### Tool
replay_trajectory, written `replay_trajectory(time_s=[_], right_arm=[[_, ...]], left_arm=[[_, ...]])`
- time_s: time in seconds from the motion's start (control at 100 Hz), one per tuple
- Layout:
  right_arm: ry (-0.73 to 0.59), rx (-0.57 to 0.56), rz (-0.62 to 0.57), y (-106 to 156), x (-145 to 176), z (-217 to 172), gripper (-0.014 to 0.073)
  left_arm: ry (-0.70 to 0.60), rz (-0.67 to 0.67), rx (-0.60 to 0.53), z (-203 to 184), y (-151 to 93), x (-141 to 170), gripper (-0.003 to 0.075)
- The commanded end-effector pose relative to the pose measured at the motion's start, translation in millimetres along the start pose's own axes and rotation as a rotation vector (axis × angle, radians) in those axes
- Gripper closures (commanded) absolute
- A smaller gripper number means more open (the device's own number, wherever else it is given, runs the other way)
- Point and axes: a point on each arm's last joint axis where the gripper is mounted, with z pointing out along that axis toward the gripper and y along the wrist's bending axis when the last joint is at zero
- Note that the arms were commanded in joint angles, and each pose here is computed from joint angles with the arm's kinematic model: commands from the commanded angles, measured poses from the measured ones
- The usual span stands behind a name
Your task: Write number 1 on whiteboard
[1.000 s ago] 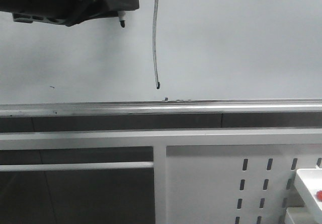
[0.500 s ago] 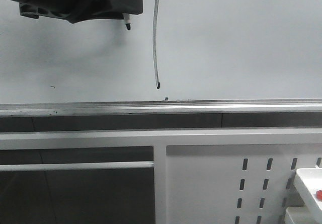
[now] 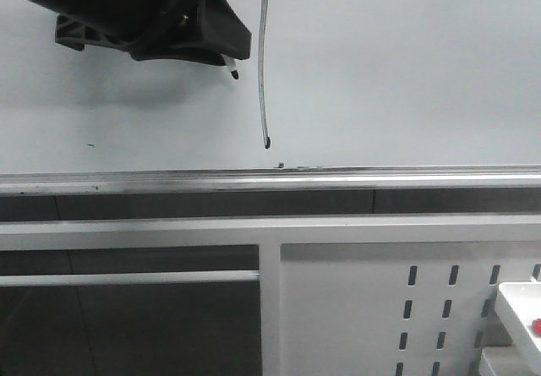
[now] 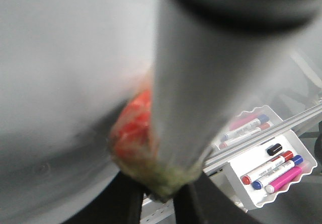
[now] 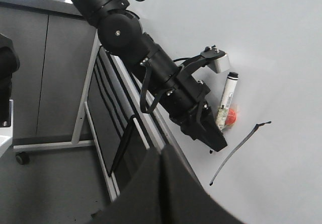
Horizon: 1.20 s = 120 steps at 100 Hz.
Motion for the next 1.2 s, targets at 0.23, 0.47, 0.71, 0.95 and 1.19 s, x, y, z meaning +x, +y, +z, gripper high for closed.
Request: replay_trajectory(time_s=[0.23,0.47,0.71,0.95,1.19], right_arm=[[-0.017,0.032,0.035,-2,4,6,0.0662],[-0.024,0.04,0.038,-3,4,6,0.0662],[-0.029,0.047,0.038,-4,3,6,0.0662],[-0.033,0.045,0.044,-4,3,6,0.0662],[-0.033,0.045,0.044,-4,3,6,0.0662]], left_arm=[[-0.178,-0.037,0.014,-11,-3,-32,0.073],[-0.174,-0.029,0.015,-10,-3,-32,0.0401],[-0.196,-0.031,0.008,-11,0,-34,0.0325],[-0.176,-0.033,0.005,-12,1,-33,0.0288],[-0.053,-0.026,0.004,-12,1,-23,0.02]])
